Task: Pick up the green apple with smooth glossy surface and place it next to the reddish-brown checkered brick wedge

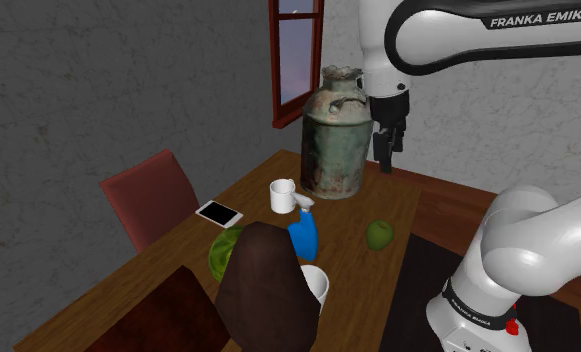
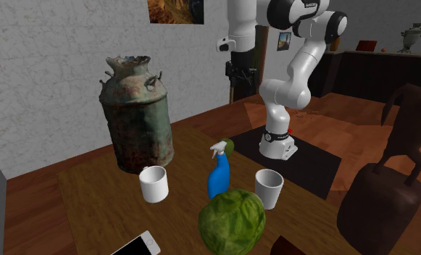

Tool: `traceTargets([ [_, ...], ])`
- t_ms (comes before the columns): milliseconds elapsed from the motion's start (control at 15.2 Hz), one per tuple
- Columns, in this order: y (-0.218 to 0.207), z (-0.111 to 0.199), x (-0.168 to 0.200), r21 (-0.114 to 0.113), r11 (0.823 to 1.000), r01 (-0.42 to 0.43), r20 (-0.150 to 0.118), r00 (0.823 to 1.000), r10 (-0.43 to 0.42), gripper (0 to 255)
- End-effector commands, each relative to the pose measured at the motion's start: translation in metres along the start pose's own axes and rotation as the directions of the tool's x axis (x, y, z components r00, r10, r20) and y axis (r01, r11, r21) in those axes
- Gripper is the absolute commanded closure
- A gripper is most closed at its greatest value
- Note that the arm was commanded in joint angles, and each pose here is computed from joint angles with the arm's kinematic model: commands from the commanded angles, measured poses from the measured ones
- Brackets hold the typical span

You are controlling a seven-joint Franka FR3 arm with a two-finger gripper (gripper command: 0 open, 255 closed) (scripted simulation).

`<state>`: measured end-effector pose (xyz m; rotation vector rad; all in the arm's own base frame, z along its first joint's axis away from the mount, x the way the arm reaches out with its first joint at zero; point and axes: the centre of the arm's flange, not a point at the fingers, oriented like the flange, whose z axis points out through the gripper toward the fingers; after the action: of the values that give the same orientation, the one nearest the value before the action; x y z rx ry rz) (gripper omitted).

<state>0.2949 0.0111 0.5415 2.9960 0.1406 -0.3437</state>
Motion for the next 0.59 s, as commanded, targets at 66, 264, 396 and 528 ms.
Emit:
traceTargets([
  [66,0.004,0.012,0.006,0.007,0.999,-0.036,0.001,0.999,0.036,0],
  [264,0.016,0.047,0.021,0.027,0.989,-0.143,0.007,0.99,0.143,0],
  [396,0.025,0.071,0.031,0.041,0.976,-0.214,0.013,0.977,0.213,0],
  [528,0.034,0.095,0.039,0.054,0.958,-0.283,0.019,0.959,0.283,0],
])
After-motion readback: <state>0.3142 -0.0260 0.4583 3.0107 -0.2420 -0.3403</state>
